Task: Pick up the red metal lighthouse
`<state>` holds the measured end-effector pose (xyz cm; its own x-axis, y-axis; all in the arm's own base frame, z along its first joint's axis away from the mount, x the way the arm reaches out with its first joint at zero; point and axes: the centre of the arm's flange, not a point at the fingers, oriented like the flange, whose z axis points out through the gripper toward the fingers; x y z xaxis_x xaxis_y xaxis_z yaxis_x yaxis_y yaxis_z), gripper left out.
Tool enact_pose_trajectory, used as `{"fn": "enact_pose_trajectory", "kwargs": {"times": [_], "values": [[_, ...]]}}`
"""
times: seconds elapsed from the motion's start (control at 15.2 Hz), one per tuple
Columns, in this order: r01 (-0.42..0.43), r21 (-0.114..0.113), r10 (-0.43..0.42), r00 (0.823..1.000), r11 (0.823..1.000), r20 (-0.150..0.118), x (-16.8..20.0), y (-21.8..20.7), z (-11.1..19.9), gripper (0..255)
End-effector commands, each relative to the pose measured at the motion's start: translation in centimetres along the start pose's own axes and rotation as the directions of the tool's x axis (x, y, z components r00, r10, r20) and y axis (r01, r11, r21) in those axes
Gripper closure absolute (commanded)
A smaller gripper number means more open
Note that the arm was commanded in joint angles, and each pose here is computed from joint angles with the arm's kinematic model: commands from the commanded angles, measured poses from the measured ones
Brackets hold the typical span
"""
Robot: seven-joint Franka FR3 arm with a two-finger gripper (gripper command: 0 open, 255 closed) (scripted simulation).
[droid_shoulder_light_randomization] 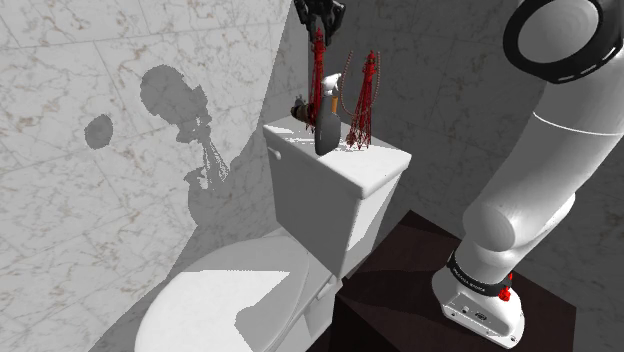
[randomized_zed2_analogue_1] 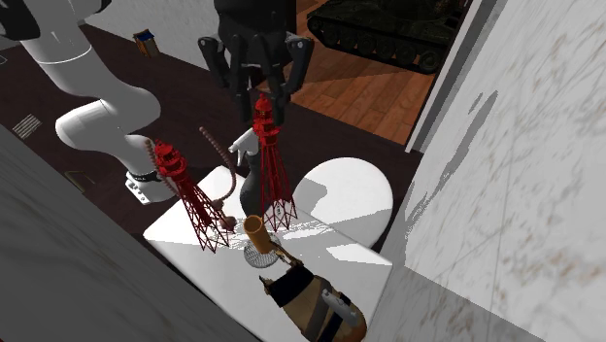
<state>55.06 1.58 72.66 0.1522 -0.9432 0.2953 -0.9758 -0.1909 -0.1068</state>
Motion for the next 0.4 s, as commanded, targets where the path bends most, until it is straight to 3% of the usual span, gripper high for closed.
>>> {"fn": "enact_pose_trajectory", "kwargs": {"times": [0.0,0.33], "values": [[0.000,0.000,0.000,1.000,1.000,0.000,0.3,-0.2,-1.0,255],[0.000,0.000,0.000,1.000,1.000,0.000,0.8,-0.4,-2.6,255]]}}
